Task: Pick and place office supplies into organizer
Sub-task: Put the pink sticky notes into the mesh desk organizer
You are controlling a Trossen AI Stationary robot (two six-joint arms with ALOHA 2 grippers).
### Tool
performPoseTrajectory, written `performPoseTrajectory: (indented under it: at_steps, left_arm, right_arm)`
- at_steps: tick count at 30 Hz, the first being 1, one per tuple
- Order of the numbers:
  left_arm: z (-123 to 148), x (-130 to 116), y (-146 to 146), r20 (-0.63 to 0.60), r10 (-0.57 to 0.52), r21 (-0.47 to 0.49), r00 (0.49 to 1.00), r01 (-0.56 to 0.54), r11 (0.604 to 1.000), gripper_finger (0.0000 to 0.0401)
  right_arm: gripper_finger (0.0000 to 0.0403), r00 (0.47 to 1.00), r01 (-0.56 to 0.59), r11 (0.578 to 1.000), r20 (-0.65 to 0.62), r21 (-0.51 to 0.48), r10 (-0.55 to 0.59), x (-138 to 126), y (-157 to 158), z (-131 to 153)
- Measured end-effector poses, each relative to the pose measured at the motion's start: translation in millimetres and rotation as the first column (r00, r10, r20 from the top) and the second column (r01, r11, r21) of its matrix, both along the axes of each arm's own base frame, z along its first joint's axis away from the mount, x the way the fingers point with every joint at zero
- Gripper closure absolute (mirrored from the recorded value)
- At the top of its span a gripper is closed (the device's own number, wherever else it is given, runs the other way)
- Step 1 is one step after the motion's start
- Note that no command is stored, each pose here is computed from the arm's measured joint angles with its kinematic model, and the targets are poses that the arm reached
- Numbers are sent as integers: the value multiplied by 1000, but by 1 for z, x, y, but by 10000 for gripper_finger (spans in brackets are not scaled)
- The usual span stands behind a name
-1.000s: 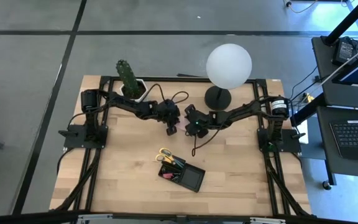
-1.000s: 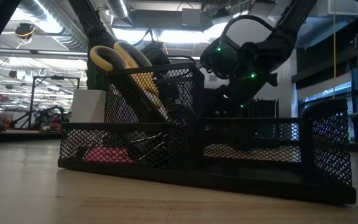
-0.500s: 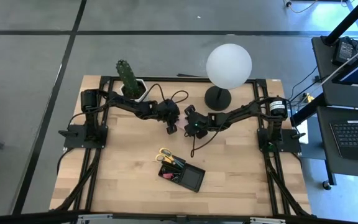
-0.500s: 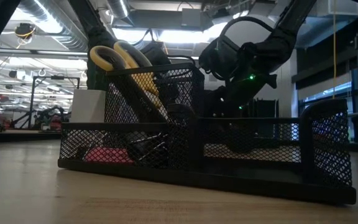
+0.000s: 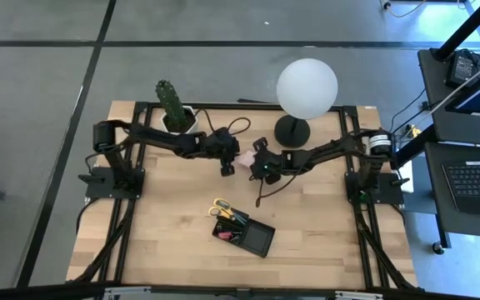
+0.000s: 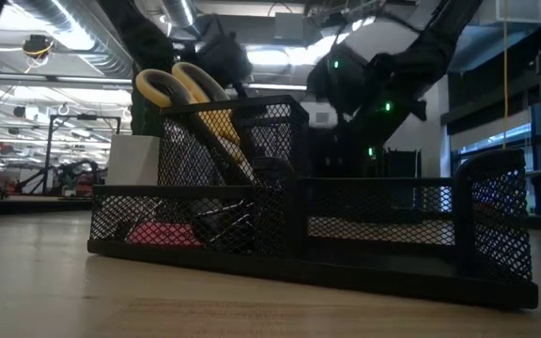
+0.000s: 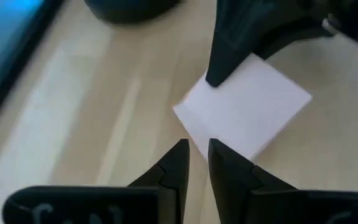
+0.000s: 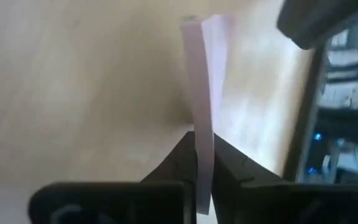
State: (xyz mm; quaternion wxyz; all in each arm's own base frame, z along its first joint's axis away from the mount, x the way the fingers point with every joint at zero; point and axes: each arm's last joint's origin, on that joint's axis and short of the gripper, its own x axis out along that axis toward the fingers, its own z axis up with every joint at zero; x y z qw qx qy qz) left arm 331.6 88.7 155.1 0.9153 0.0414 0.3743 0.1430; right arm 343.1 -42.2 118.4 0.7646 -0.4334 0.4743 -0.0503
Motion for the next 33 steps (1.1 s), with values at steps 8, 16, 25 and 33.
performPoseTrajectory:
  at_steps: [8, 16, 25, 33]
  left_arm:
    - [34, -13, -6, 33, -9, 8, 999, 8, 1000, 345]
    - [39, -20, -8, 11, 13, -26, 1000, -13, 1000, 345]
    - [36, -23, -9, -45, 1, -27, 999, -2, 1000, 345]
    - [30, -30, -11, -166, -69, 9, 984, 71, 997, 345]
  right_arm:
    - [385, 975, 208, 958, 40, 200, -220, -24, 16, 43]
    - [383, 894, 421, 725, -117, 545, -431, -37, 47, 104]
    - [383, 858, 449, 470, -221, 760, -463, -33, 103, 136]
    - [385, 772, 504, 454, -149, 735, -618, -36, 154, 146]
